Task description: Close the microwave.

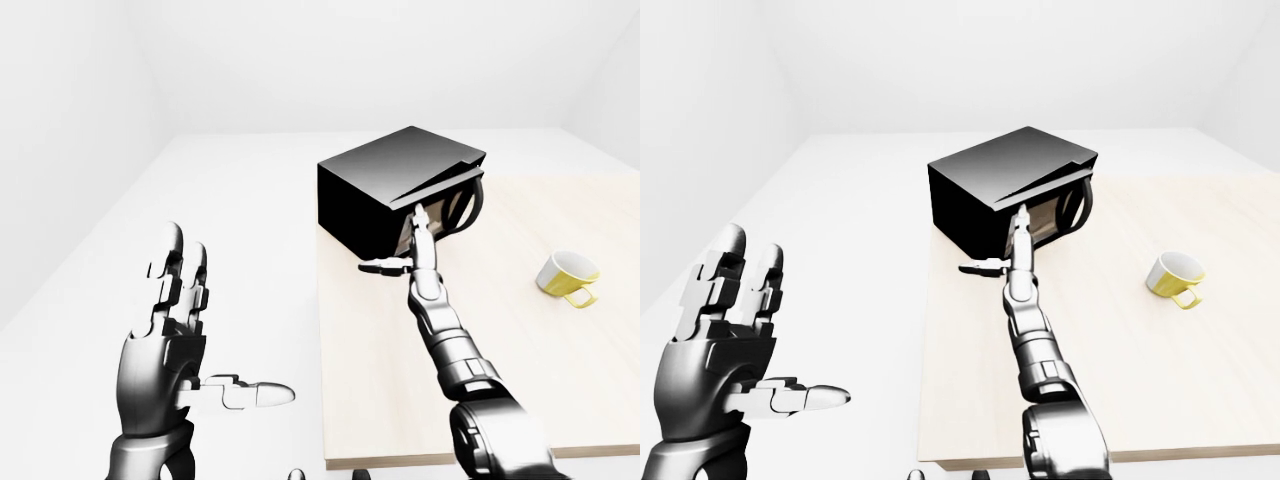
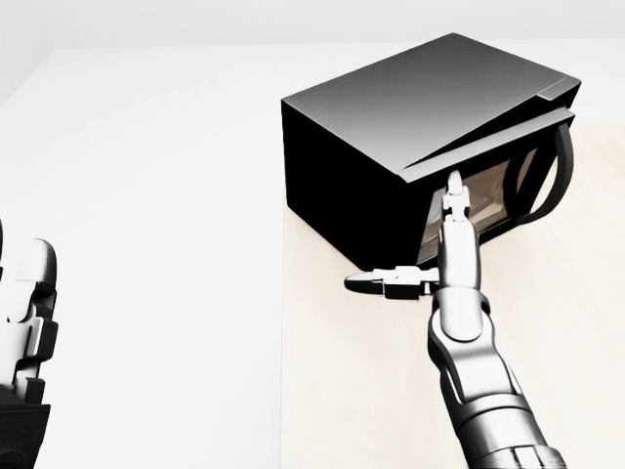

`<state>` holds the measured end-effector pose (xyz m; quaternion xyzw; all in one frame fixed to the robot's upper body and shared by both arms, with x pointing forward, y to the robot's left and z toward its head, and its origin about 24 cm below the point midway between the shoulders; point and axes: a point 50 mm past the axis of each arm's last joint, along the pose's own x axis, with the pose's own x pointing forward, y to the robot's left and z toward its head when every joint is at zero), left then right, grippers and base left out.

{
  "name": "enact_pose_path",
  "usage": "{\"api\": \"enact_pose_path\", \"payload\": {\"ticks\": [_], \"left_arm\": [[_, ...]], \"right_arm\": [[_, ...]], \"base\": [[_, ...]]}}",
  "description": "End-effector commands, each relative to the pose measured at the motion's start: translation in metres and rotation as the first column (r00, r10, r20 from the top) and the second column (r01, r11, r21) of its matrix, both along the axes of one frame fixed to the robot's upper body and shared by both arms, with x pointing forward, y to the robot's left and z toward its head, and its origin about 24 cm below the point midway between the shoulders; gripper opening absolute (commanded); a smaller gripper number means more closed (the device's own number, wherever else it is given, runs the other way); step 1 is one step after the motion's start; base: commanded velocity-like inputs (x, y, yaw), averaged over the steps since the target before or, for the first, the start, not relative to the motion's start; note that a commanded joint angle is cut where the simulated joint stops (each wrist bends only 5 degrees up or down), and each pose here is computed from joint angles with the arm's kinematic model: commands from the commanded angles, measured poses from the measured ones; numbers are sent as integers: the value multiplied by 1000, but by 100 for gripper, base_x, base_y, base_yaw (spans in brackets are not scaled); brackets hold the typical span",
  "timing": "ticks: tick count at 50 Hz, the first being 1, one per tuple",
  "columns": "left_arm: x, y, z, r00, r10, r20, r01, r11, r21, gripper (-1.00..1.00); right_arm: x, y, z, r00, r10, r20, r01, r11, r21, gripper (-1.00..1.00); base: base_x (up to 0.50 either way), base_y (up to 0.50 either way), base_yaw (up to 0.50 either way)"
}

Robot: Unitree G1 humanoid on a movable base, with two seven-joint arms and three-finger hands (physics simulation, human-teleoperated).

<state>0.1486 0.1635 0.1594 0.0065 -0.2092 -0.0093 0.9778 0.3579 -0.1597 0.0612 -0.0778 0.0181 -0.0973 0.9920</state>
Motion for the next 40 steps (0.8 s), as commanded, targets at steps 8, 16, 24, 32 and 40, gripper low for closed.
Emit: {"api": "enact_pose_path", "payload": {"ticks": [8, 16, 24, 32, 40], "left_arm": [[1, -1, -2, 1000, -1, -9, 1, 1000, 0, 100], [1, -3, -3, 1000, -7, -18, 7, 1000, 3, 100], [2, -3, -2, 1000, -7, -10, 7, 1000, 3, 100], [2, -3, -5, 1000, -8, -25, 9, 1000, 4, 100], [2, -3, -3, 1000, -8, -18, 8, 1000, 4, 100]], "right_arm": [[25, 17, 3, 994, 28, -110, -29, 1000, -11, 100], [30, 26, 6, 988, 44, -146, -46, 999, -16, 100], [32, 32, 7, 986, 55, -158, -61, 998, -32, 100], [32, 30, 8, 987, 52, -152, -57, 998, -29, 100], [31, 26, 6, 987, 43, -157, -47, 999, -24, 100]], "base": [[0, 0, 0], [1, 0, 0], [1, 0, 0], [1, 0, 0], [1, 0, 0]]}}
